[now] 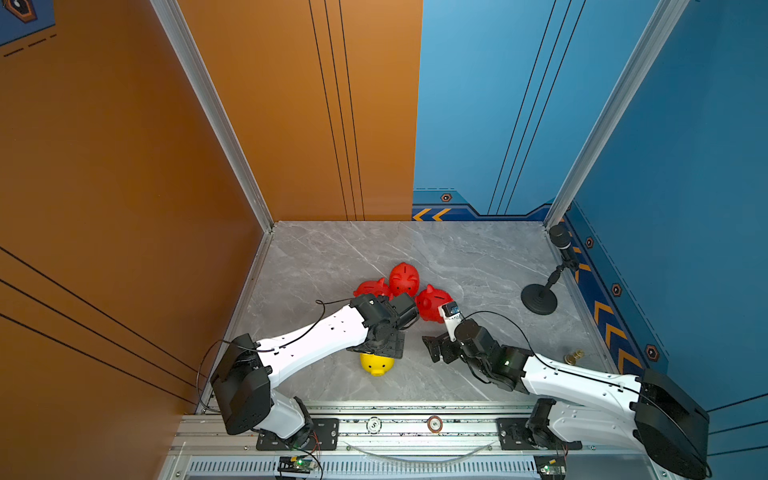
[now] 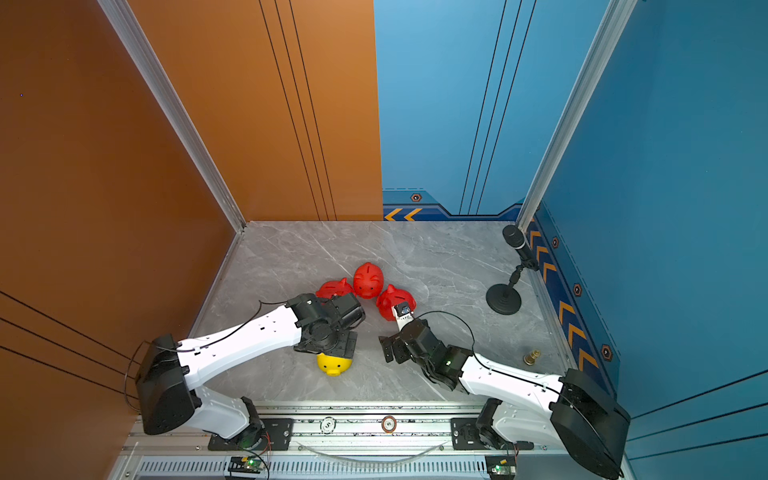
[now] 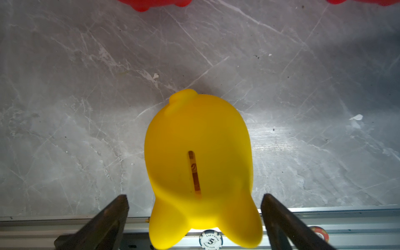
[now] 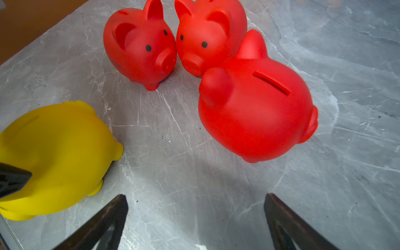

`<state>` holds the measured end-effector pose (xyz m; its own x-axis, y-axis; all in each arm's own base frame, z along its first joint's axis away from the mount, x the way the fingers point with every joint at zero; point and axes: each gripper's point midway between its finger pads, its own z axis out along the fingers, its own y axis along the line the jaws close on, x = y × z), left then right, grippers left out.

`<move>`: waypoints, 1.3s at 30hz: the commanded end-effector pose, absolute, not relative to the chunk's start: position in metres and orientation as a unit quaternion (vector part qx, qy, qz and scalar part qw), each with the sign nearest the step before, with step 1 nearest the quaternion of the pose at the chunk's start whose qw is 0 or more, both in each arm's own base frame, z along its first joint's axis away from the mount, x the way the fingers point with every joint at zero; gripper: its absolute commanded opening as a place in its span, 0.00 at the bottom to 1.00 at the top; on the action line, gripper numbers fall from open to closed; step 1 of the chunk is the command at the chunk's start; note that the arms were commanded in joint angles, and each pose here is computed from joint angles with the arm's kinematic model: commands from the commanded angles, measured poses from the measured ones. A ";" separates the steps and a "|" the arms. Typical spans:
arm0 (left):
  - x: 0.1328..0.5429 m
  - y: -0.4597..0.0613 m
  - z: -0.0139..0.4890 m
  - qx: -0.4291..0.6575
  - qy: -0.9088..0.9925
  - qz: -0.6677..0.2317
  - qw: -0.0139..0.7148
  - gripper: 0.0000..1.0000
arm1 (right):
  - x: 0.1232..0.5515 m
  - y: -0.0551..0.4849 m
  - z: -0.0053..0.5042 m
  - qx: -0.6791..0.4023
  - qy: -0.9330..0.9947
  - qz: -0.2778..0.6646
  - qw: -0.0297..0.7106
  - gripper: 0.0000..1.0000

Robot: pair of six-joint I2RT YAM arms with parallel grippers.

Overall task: Open piggy banks
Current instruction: Adjust the piggy bank at the center of the board.

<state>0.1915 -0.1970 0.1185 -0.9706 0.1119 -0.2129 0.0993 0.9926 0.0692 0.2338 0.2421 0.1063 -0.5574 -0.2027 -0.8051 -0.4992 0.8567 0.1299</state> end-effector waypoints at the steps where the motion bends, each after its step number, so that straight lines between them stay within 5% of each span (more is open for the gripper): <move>1: 0.185 -0.186 0.118 0.052 0.991 0.053 0.108 0.98 | 0.230 0.235 0.100 -0.225 0.866 0.156 0.418 1.00; 18: 0.181 -0.192 0.095 0.064 0.992 0.063 0.084 1.00 | 0.230 0.235 0.104 -0.235 0.864 0.144 0.422 1.00; 30: 0.169 -0.207 0.096 0.084 0.994 0.003 0.070 0.64 | 0.233 0.228 0.107 -0.237 0.863 0.129 0.427 1.00; 39: 0.161 -0.255 0.113 0.130 0.982 -0.121 0.064 0.55 | 0.239 0.214 0.118 -0.235 0.862 0.124 0.433 1.00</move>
